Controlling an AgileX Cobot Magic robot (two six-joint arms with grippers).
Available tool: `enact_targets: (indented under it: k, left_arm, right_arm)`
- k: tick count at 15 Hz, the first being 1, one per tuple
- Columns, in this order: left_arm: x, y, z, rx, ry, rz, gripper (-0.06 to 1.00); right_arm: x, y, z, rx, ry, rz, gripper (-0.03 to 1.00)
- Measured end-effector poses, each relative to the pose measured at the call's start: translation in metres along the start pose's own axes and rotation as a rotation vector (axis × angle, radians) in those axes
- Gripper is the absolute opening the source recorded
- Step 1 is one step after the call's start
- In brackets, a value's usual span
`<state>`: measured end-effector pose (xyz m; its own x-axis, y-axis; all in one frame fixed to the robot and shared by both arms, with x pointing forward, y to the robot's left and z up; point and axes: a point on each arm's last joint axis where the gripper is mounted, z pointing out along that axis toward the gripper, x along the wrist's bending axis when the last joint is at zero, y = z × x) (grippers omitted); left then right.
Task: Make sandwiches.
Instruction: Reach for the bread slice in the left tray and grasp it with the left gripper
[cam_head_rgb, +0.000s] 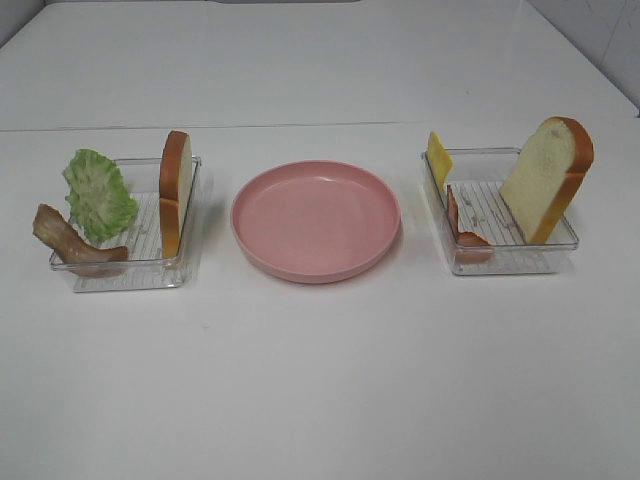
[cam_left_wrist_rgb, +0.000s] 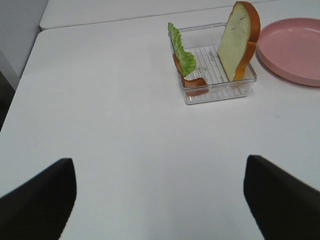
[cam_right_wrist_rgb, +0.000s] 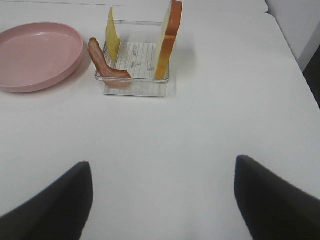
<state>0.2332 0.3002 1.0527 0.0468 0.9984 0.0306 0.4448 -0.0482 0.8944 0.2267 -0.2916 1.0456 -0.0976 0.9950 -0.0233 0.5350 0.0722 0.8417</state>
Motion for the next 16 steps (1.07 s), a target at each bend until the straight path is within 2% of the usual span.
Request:
enact_targets:
  k: [16]
  left_arm:
    - [0.0, 0.0, 0.0, 0.0, 0.0, 0.0, 0.86]
  right_arm:
    - [0.0, 0.0, 0.0, 0.0, 0.0, 0.0, 0.74]
